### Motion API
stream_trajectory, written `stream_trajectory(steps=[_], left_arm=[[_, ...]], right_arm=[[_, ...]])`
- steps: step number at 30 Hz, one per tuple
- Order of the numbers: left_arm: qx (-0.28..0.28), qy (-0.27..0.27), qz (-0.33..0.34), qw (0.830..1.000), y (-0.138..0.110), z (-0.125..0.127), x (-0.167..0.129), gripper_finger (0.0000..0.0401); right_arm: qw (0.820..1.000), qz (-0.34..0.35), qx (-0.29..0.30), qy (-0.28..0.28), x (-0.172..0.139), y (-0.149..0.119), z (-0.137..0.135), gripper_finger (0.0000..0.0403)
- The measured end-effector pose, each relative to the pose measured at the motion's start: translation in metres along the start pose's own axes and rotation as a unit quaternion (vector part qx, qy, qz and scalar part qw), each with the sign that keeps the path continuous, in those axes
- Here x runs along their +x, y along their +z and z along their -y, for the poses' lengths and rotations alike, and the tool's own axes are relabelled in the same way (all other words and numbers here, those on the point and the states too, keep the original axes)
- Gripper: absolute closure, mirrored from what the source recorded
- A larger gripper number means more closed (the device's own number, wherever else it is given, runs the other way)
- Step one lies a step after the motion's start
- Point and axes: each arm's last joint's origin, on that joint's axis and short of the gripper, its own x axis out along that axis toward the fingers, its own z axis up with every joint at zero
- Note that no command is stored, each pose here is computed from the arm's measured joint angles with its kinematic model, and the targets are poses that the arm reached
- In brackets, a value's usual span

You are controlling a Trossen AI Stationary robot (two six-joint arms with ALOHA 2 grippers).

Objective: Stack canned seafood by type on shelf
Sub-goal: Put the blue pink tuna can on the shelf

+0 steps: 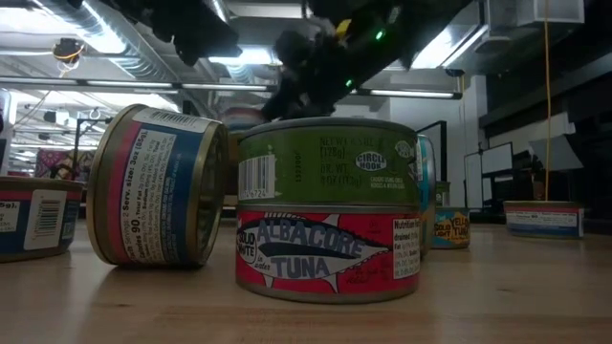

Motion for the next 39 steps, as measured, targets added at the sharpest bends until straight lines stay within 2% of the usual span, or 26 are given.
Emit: stream_trajectory(steps=[9,18,29,33,39], left_arm=[[0.002,0.001,-0.008,1.000,-0.002,0.000,0.001,0.0235],[0.002,0.003,-0.006,1.000,-0.001,0.000,0.001,0.0235],[0.001,0.003,-0.006,1.000,-0.002,0.000,0.001,0.0235],[-0.001,0.003,-0.006,1.000,-0.002,0.000,0.001,0.0235],[-0.001,0.003,-0.006,1.000,-0.002,0.000,0.001,0.0235]], right_arm=[[1.000,0.001,-0.024,0.008,0.022,-0.024,-0.002,0.0226],[0.999,0.000,-0.053,-0.008,0.043,-0.034,-0.014,0.0226],[0.998,0.003,-0.057,-0.008,0.047,-0.039,-0.014,0.0224],[0.998,0.014,-0.056,-0.003,0.047,-0.039,-0.014,0.0207],[0.998,0.016,-0.055,0.001,0.048,-0.040,-0.015,0.0159]])
